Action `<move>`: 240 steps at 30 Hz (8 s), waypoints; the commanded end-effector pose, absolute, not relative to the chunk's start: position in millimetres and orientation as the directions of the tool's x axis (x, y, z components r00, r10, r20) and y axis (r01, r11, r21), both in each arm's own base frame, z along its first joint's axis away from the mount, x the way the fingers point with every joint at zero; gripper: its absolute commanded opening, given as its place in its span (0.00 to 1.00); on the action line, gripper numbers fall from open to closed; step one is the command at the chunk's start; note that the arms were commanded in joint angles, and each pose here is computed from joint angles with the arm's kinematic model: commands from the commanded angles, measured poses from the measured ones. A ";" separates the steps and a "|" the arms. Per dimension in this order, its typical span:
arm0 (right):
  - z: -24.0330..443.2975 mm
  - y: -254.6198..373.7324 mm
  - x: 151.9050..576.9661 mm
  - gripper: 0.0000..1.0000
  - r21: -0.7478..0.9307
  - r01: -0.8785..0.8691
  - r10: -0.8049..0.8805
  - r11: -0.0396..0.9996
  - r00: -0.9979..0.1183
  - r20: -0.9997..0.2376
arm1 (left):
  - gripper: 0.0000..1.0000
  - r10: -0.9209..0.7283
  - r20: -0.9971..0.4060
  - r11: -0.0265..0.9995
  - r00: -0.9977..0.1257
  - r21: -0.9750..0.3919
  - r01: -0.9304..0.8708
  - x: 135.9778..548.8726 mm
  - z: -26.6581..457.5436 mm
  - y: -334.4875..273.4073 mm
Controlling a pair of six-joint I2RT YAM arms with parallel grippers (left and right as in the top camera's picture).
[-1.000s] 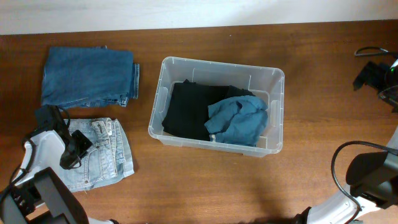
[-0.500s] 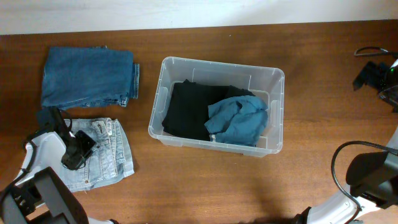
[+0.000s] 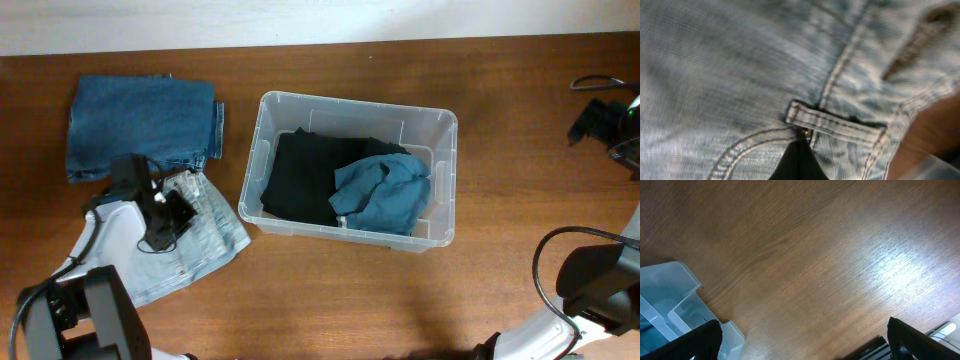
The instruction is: Pack container
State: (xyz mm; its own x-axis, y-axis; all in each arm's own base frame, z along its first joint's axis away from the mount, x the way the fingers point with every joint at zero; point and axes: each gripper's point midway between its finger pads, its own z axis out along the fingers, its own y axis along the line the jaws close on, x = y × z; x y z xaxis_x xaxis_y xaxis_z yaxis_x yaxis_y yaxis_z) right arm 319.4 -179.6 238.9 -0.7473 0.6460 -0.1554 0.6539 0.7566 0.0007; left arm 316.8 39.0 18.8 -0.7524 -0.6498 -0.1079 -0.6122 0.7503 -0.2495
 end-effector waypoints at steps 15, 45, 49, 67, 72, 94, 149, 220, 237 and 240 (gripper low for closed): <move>238.7 -179.6 319.4 0.98 0.005 0.663 0.656 0.749 -0.739 -0.155 | 0.54 -0.588 -0.247 0.804 -0.770 -0.282 -0.523 342.9 90.1 91.6; 238.7 -179.6 319.4 0.98 0.005 0.663 0.656 0.749 -0.739 -0.155 | 0.78 -0.714 -0.218 0.700 -0.666 -0.271 -0.661 276.8 48.7 179.4; 238.7 -179.6 319.4 0.99 0.005 0.663 0.656 0.749 -0.739 -0.155 | 0.79 -0.720 -0.179 0.692 -0.671 -0.256 -0.675 272.9 35.6 179.7; 238.7 -179.6 319.4 0.98 0.005 0.663 0.656 0.749 -0.739 -0.155 | 0.79 -0.698 -0.141 0.715 -0.702 -0.202 -0.669 270.2 3.2 188.2; 238.7 -179.6 319.4 0.98 0.005 0.663 0.656 0.749 -0.739 -0.155 | 0.79 -0.700 -0.109 0.707 -0.706 -0.246 -0.663 272.7 -4.5 180.1; 238.7 -179.6 319.4 0.98 0.005 0.663 0.656 0.749 -0.739 -0.155 | 0.77 -0.683 0.006 0.662 -0.730 -0.419 -0.622 279.8 -22.1 145.5; 238.7 -179.6 319.4 0.98 0.005 0.663 0.656 0.749 -0.739 -0.155 | 0.01 -0.620 -0.619 0.690 -0.481 -0.722 0.039 313.3 365.3 90.0; 238.7 -179.6 319.4 0.98 0.005 0.663 0.656 0.749 -0.739 -0.155 | 0.01 -0.041 -0.630 0.201 -0.776 -0.766 0.611 322.4 358.3 -385.0; 238.7 -179.6 319.4 0.99 0.005 0.663 0.656 0.749 -0.739 -0.155 | 0.01 -0.149 -0.446 0.140 -0.883 -0.893 0.428 326.6 378.1 -389.7; 238.7 -179.6 319.4 0.98 0.005 0.663 0.656 0.749 -0.739 -0.155 | 0.01 -0.200 -0.344 0.298 -0.918 -0.914 0.277 340.7 337.1 -379.8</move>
State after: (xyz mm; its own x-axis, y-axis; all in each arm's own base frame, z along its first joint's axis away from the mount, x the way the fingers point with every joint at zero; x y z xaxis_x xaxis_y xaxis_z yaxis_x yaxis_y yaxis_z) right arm 319.4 -179.4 238.9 -0.7471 0.6464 -0.1549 0.6541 0.7564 0.0014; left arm 330.5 -389.9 337.1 -0.9194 -0.1160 -0.3759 0.3454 0.2189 -0.9126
